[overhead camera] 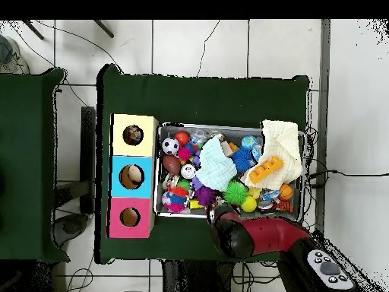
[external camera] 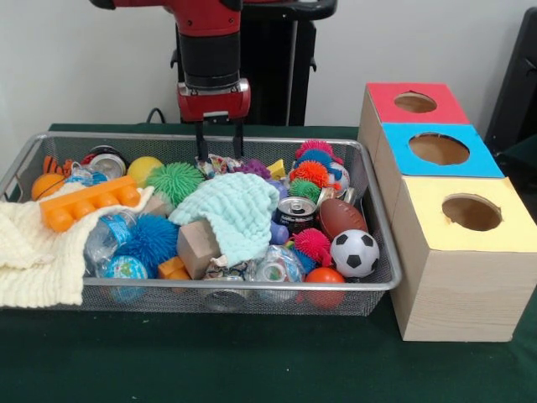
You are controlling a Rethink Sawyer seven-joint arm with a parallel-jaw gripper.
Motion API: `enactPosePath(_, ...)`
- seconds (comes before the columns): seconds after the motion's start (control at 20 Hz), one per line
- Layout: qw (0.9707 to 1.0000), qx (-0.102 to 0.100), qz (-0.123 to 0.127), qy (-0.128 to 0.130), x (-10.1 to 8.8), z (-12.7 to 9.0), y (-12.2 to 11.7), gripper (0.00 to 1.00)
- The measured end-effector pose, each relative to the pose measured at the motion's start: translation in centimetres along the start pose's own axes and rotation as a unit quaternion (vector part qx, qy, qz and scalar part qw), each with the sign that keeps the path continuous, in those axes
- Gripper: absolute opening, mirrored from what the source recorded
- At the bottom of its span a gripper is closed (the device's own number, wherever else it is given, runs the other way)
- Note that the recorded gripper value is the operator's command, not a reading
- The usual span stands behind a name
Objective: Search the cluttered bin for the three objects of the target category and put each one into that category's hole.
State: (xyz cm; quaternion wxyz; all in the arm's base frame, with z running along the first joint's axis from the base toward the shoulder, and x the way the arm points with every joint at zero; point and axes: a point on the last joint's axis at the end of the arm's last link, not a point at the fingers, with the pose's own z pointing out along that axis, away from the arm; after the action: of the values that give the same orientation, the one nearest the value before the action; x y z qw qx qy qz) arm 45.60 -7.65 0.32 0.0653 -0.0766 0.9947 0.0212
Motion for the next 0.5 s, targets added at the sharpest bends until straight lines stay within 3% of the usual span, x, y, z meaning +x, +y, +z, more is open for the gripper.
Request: enactPosePath(0.5, 0.9997, -0.014, -0.009, 0.018, 1.8, 1.4, 0.8, 1.00)
